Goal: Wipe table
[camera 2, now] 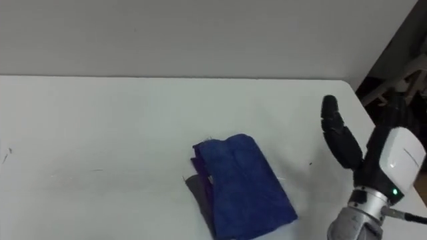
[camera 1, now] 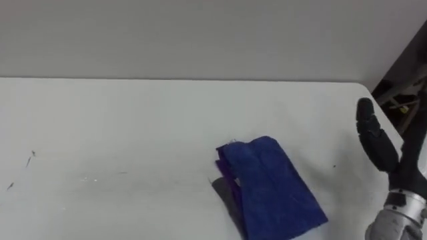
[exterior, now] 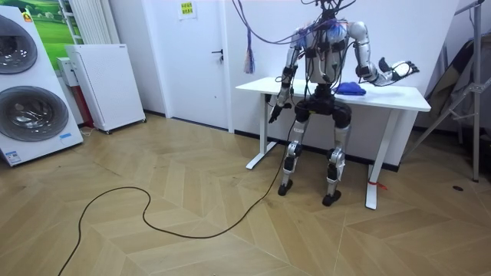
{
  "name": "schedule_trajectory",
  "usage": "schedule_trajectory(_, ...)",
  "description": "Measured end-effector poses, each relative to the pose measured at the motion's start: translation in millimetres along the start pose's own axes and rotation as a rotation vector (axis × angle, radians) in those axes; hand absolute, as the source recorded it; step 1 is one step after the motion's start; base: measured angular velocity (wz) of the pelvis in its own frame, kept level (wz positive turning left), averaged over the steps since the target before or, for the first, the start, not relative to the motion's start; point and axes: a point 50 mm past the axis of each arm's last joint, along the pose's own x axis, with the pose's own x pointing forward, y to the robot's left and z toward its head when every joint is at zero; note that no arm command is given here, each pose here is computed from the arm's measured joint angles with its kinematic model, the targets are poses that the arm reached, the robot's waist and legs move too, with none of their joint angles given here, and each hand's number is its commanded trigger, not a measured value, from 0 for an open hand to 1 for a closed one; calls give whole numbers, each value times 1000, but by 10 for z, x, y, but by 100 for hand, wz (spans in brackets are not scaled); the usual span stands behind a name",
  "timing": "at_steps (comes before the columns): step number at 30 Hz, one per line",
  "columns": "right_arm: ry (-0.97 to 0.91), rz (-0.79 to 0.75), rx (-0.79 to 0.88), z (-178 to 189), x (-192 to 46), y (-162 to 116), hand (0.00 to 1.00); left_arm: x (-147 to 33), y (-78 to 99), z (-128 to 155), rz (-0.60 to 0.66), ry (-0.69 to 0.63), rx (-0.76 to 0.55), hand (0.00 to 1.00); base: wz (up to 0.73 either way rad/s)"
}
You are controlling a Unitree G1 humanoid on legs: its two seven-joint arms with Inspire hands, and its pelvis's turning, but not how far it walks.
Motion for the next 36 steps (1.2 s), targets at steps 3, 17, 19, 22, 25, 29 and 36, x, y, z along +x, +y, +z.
schedule_trajectory(3, 72, -22, -5, -162, -11, -65, 0, -3, 15, -23, 6, 3, -10, 0, -6)
schedule_trajectory(17, 698, -297, 70, -1134, -298, -409, 0, -16, 159, -217, 64, 80, -90, 0, -1)
schedule_trajectory(19, 768, -333, 86, -1220, -360, -443, 0, -17, 160, -221, 64, 81, -89, 0, 0)
schedule_trajectory(22, 873, -383, 101, -1344, -467, -483, 0, -22, 159, -240, 63, 85, -88, 0, 0)
schedule_trajectory(25, 970, -456, 137, -1445, -542, -551, 0, -27, 162, -262, 64, 93, -92, 0, 0)
schedule_trajectory(29, 1103, -546, 187, -1575, -671, -626, 0, -29, 228, -320, 91, 121, -132, 0, 0)
schedule_trajectory(36, 1350, -450, 287, -1774, -1107, -514, 0, -37, 215, -360, 76, 148, -146, 0, 0)
